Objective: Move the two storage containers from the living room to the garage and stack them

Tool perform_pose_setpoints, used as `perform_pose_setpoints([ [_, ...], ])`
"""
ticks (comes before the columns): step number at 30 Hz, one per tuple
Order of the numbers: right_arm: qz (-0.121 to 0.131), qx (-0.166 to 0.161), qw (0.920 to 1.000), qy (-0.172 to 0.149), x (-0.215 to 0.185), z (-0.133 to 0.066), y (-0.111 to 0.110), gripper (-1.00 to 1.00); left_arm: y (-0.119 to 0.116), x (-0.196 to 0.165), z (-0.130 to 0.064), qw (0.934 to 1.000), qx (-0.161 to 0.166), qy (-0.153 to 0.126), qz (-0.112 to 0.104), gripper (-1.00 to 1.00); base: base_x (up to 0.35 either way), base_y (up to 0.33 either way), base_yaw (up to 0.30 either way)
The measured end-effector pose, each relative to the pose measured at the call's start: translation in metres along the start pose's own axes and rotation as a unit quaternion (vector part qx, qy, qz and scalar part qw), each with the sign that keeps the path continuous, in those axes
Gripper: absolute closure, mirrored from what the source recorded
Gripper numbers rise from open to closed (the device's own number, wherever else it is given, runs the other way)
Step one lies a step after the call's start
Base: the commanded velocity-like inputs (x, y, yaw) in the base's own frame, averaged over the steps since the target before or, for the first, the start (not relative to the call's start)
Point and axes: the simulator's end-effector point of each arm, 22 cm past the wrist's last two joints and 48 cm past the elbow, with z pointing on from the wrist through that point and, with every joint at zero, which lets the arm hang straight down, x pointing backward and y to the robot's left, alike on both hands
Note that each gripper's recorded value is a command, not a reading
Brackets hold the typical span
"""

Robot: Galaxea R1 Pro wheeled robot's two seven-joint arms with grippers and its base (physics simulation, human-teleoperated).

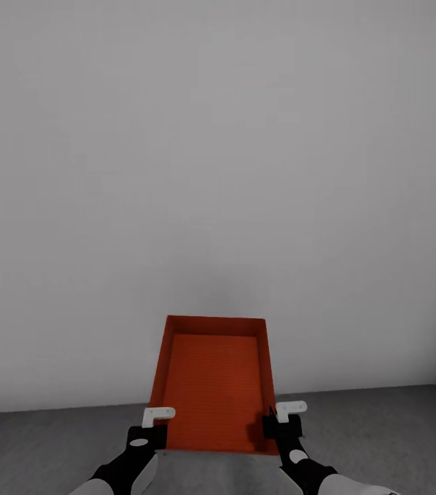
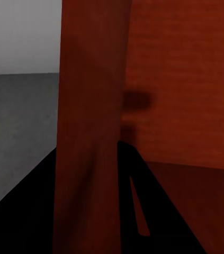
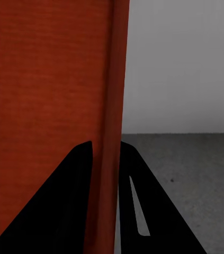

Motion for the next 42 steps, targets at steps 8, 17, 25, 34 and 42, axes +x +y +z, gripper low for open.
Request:
perform_pose_setpoints([
  [8,0.001,0.000,1.0000,0.000,0.012,0.005,0.001,1.00,-0.001,0.009,0.009,1.0000,0.000,0.001,0.001,1.00,0.000,0.000,0.001],
  [17,0.000,0.000,1.0000,0.007,0.024,0.009,0.002,1.00,-0.002,0.020,0.016,1.0000,0.000,0.007,0.002,1.00,0.000,0.000,0.012],
  [25,0.001,-0.001,0.9999,0.013,0.031,0.011,0.002,1.00,-0.003,0.026,0.018,0.9999,0.000,0.013,0.003,1.00,0.000,0.000,0.000],
  [34,0.001,-0.001,0.9998,0.020,0.038,0.012,0.002,1.00,-0.004,0.033,0.021,0.9998,0.000,0.019,0.004,1.00,0.000,0.000,0.000],
  [42,0.002,-0.001,0.9997,0.025,0.045,0.013,0.003,1.00,-0.004,0.038,0.023,0.9997,0.000,0.025,0.005,1.00,0.000,0.000,0.000],
])
